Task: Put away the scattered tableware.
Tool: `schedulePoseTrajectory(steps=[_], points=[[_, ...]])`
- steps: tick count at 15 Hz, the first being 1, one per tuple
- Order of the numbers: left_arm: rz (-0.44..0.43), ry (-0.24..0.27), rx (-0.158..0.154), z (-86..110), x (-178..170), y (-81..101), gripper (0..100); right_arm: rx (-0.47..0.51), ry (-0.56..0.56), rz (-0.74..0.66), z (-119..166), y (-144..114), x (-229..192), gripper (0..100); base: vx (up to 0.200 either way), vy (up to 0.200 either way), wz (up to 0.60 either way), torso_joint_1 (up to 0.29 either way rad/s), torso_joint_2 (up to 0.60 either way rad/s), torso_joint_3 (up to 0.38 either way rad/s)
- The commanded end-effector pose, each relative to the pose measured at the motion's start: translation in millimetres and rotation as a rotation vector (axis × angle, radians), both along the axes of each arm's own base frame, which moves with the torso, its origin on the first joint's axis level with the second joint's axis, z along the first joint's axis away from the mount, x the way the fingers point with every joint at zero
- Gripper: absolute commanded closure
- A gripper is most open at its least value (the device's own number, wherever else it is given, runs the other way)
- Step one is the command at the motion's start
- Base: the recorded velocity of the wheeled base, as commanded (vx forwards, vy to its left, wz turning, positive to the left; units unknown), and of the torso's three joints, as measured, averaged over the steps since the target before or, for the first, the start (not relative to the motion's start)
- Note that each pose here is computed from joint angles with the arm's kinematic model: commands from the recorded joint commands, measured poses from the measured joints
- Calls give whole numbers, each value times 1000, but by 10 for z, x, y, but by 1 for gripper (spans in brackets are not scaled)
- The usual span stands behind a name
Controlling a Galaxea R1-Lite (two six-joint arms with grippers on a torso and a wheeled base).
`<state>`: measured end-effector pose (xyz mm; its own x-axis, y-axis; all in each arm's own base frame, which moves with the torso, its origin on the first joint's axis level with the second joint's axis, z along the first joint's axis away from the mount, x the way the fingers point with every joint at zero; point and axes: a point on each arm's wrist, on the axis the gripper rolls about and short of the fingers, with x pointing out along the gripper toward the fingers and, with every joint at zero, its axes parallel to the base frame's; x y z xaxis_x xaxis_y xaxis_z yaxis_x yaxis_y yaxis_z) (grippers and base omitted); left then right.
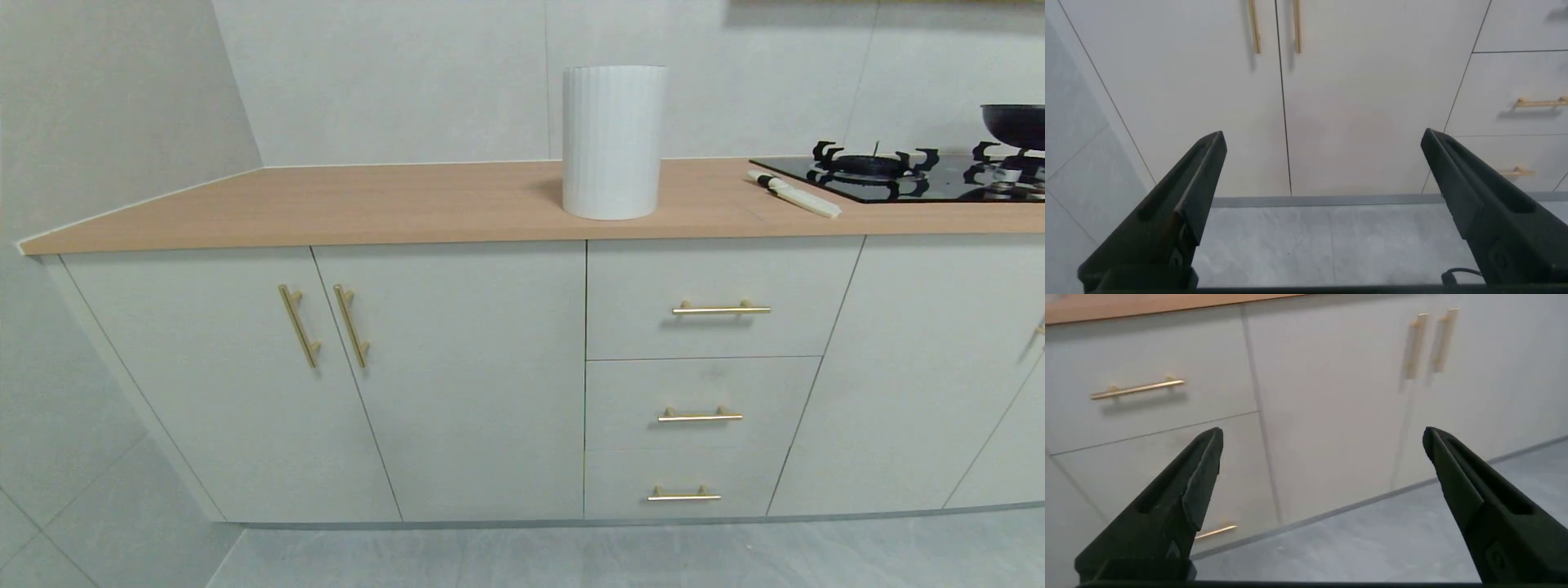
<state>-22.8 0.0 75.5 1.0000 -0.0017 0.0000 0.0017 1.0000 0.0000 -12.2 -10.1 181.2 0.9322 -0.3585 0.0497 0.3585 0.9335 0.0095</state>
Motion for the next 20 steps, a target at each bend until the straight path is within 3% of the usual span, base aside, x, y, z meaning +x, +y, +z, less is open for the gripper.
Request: schedulePoseTrajectory(steps=[1,6,10,16,20], points=[[0,0,0,0,0,0,0,-24,-97,-12,-247,-8,-402,0,0,0,0,0,0,0],[0,2,0,0,1,0,0,-12,-90,8,-528,21,-351,0,0,0,0,0,0,0],[0,2,0,0,1,0,0,-19,-81,143,-918,51,-121,0,0,0,0,0,0,0],[0,2,0,0,1,0,0,-7,53,290,-1055,83,-106,0,0,0,0,0,0,0],[-1,2,0,0,1,0,0,-3,50,295,-1056,84,-107,0,0,0,0,0,0,0]])
